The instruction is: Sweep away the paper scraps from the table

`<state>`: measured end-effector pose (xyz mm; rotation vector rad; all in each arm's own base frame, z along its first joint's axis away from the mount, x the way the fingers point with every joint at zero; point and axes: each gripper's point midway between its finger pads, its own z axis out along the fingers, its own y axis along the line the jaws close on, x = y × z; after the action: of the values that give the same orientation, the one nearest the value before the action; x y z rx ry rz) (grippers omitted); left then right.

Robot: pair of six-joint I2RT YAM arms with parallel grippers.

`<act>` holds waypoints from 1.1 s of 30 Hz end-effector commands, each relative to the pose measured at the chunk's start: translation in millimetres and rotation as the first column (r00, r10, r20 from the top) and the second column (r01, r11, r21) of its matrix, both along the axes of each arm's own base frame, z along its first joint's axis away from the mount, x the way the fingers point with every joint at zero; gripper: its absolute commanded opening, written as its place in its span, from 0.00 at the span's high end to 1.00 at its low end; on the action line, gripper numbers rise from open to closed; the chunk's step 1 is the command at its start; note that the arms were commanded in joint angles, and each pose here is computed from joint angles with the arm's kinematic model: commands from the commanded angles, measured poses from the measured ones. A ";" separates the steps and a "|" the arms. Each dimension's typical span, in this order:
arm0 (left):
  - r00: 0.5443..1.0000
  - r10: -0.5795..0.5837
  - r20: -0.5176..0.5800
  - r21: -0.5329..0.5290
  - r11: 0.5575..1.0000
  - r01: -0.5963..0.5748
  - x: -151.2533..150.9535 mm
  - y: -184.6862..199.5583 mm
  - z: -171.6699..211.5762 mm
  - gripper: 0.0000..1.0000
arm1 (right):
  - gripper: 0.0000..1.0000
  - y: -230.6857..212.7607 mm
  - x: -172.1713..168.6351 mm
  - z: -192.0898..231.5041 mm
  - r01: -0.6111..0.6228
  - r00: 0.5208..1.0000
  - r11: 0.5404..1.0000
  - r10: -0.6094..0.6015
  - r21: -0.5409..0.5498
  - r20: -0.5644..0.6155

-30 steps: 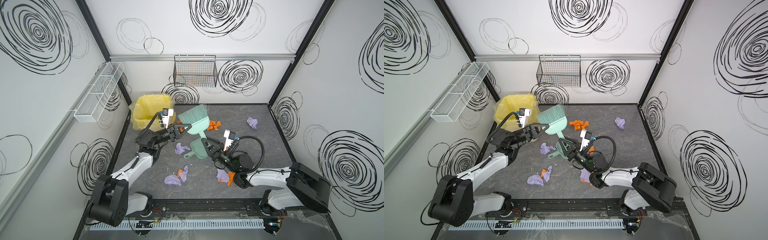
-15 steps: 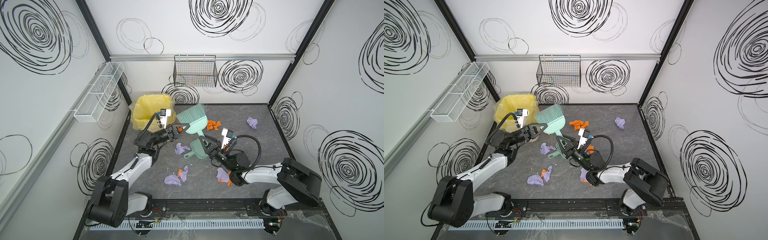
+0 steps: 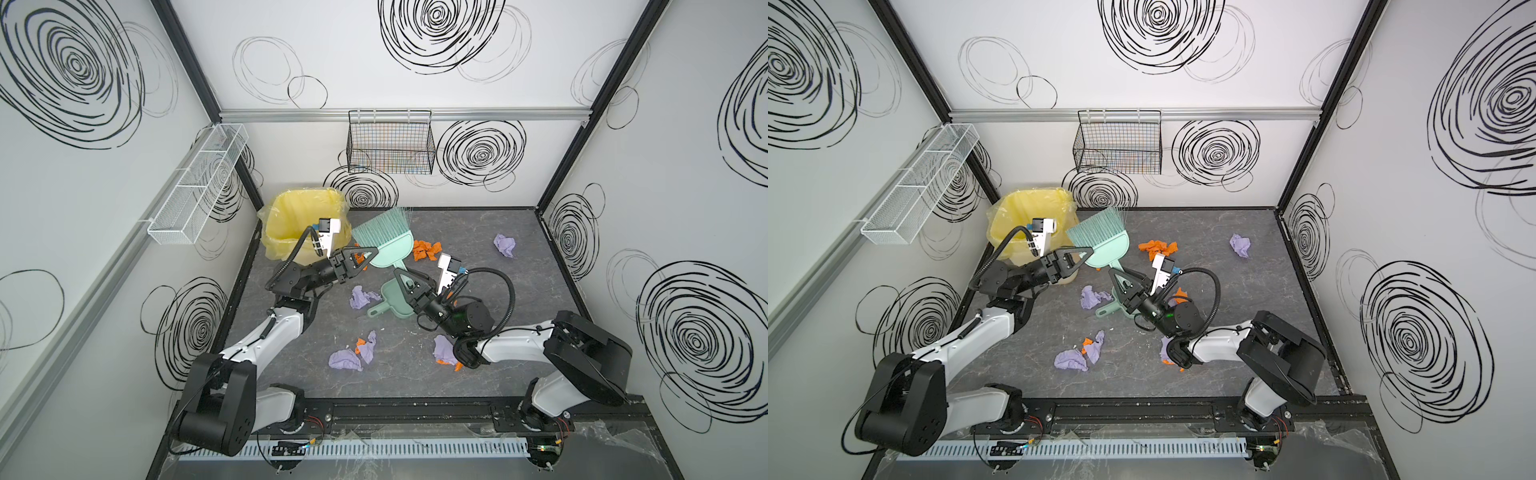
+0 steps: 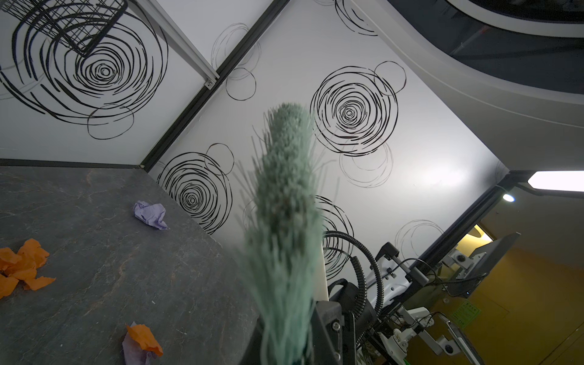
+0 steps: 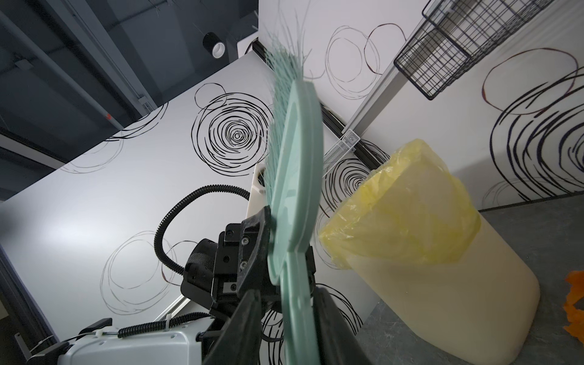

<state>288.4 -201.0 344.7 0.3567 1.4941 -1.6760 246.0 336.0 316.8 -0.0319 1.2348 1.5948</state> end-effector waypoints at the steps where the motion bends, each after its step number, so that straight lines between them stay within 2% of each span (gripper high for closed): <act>1: 0.995 0.015 0.099 -0.027 1.000 -0.012 -9.5 6.0 18.1 1.00 | 0.69 -15.4 -4.8 32.8 0.009 0.997 0.991 -0.019 0.130 0.075; 10: 0.996 0.017 0.091 -0.021 1.000 -0.015 -6.1 7.6 13.4 1.00 | 0.73 -22.1 -3.4 33.6 0.046 0.996 0.992 -0.054 0.116 0.073; 22: 0.996 0.016 0.087 -0.018 1.000 -0.015 -5.1 7.5 10.6 1.00 | 0.83 -20.6 -1.1 32.2 0.053 0.996 0.994 -0.060 0.097 0.067; 23: 0.996 0.017 0.086 -0.018 1.000 -0.015 -5.0 7.4 10.5 0.97 | 0.85 -20.4 -0.9 31.2 0.053 0.996 0.994 -0.059 0.093 0.064; 24: 0.996 0.016 0.087 -0.018 1.000 -0.014 -5.1 7.2 10.5 0.88 | 0.87 -20.4 -0.2 30.2 0.057 0.996 0.994 -0.062 0.090 0.060; 33: 0.993 -0.014 0.119 -0.004 1.000 0.015 -10.3 4.8 14.2 0.42 | 0.90 -26.3 8.9 16.2 0.123 0.992 0.992 -0.123 0.015 -0.003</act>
<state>288.1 -196.7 344.6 0.3650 1.4769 -1.6615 253.8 322.8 321.9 0.0202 1.2306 1.5290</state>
